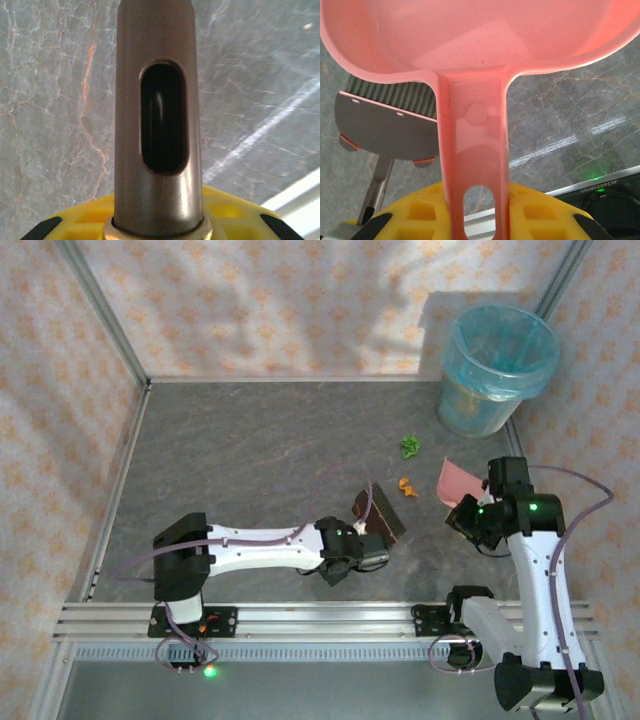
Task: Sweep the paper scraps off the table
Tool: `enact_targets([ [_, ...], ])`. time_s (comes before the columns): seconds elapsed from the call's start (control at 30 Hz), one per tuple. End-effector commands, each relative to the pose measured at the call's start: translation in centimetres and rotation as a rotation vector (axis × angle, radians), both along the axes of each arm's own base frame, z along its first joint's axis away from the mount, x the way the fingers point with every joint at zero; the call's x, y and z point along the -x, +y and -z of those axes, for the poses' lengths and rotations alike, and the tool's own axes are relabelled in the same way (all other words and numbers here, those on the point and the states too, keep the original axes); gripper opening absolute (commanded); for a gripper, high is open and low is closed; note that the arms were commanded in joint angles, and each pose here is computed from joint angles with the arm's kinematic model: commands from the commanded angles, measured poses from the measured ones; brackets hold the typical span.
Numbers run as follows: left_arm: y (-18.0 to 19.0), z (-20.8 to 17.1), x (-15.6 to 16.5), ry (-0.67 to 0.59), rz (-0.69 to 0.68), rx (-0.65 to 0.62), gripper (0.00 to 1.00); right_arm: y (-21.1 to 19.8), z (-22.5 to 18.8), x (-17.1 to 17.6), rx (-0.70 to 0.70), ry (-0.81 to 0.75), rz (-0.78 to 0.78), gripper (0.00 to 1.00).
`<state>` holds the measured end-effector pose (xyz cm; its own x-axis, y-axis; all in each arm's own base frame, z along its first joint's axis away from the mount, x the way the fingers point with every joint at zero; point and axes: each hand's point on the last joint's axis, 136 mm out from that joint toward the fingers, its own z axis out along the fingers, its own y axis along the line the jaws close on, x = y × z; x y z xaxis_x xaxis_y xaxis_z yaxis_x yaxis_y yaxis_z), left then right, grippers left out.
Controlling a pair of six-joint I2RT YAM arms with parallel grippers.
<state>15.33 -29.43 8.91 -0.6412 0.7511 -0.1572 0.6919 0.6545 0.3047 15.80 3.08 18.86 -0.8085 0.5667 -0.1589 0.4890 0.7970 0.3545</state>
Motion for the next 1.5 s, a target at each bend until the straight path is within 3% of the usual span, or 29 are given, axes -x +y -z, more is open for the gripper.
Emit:
enact_targets([
  [0.0,1.8,-0.1,-1.4,-0.084,-0.047,-0.070,0.00,0.6,0.8,0.0,-0.007,0.009,-0.049,0.00],
  [0.27,4.1,0.5,-4.4,-0.116,-0.186,-0.098,0.00,2.3,3.2,0.0,0.107,0.063,-0.162,0.00],
  [0.53,6.2,0.8,-7.7,-0.102,-0.367,-0.058,0.00,4.9,4.9,1.4,0.119,0.098,-0.311,0.00],
  [0.9,4.5,-0.2,-10.1,-0.031,-0.471,0.053,0.00,7.4,7.1,3.9,0.190,0.130,-0.500,0.00],
  [1.13,1.3,-0.1,-9.4,0.101,-0.467,0.177,0.00,8.0,9.1,5.0,0.200,0.173,-0.553,0.00],
  [1.47,-1.0,-1.1,-8.5,0.191,-0.449,0.276,0.00,9.1,10.8,4.6,0.211,0.194,-0.566,0.00],
])
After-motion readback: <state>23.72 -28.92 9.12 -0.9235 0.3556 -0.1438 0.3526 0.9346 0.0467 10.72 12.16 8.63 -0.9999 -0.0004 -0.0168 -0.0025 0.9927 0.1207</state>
